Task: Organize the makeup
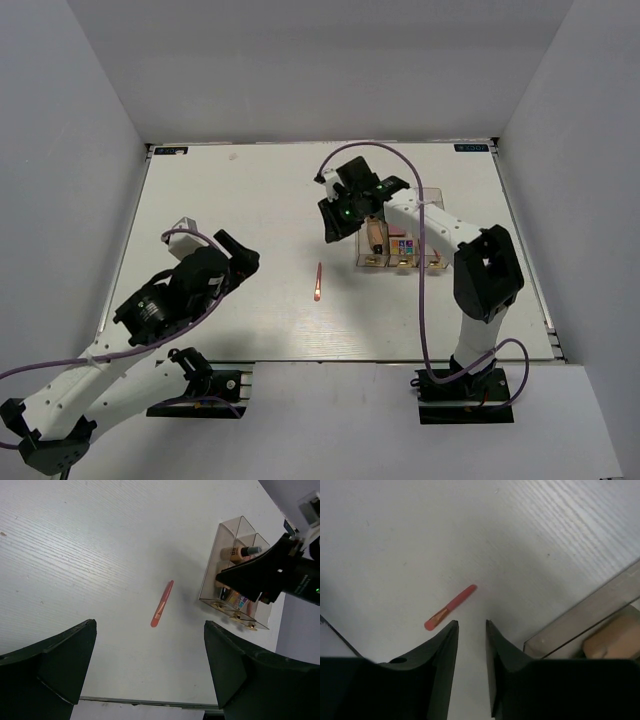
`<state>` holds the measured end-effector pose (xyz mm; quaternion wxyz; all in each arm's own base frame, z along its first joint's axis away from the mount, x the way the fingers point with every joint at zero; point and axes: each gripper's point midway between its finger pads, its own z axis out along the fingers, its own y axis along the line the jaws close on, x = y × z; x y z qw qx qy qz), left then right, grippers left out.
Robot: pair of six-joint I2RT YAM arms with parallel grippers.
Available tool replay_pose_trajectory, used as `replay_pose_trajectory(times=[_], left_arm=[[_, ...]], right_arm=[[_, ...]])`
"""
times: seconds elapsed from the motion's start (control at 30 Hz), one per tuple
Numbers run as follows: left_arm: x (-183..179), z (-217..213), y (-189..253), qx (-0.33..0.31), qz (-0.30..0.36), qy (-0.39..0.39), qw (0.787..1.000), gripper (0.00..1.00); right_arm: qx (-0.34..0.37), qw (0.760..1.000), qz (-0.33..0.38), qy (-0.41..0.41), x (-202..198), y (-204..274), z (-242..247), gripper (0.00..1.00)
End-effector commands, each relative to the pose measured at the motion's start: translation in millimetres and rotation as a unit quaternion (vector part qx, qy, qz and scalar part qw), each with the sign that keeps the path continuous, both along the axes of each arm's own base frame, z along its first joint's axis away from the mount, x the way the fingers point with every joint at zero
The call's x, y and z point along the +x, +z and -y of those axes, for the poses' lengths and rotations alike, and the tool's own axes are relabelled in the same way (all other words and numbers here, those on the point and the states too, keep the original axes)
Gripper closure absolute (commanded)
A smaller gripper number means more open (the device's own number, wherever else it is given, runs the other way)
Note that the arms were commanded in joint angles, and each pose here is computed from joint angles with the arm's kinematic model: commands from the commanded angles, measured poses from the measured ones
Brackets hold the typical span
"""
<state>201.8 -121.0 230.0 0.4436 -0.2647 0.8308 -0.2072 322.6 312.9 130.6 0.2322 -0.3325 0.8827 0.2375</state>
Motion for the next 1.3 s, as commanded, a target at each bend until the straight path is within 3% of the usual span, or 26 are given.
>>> replay_pose_trajectory(times=[0.0, 0.07, 0.33, 1.27], left_arm=[[-1.4, -5.7, 3.3, -0.008, 0.008, 0.010, 1.000, 0.02], [-2.8, -7.4, 1.3, -0.009, 0.006, 0.013, 1.000, 0.02], [-4.2, -7.9, -0.7, -0.012, 0.003, 0.014, 1.000, 0.02], [-4.7, -6.2, -3.7, -0.010, -0.004, 0.011, 1.000, 0.02]], right_arm=[[-0.004, 0.999, -0.032, 0.007, -25.1, -7.6, -12.2, 0.63], [-0.016, 0.999, -0.041, 0.005, -33.9, -16.0, -13.8, 0.56], [-0.083, 0.991, -0.083, -0.065, -54.6, -54.1, -10.1, 0.45], [-0.162, 0.978, -0.086, -0.103, -65.1, -119.6, -33.3, 0.49]])
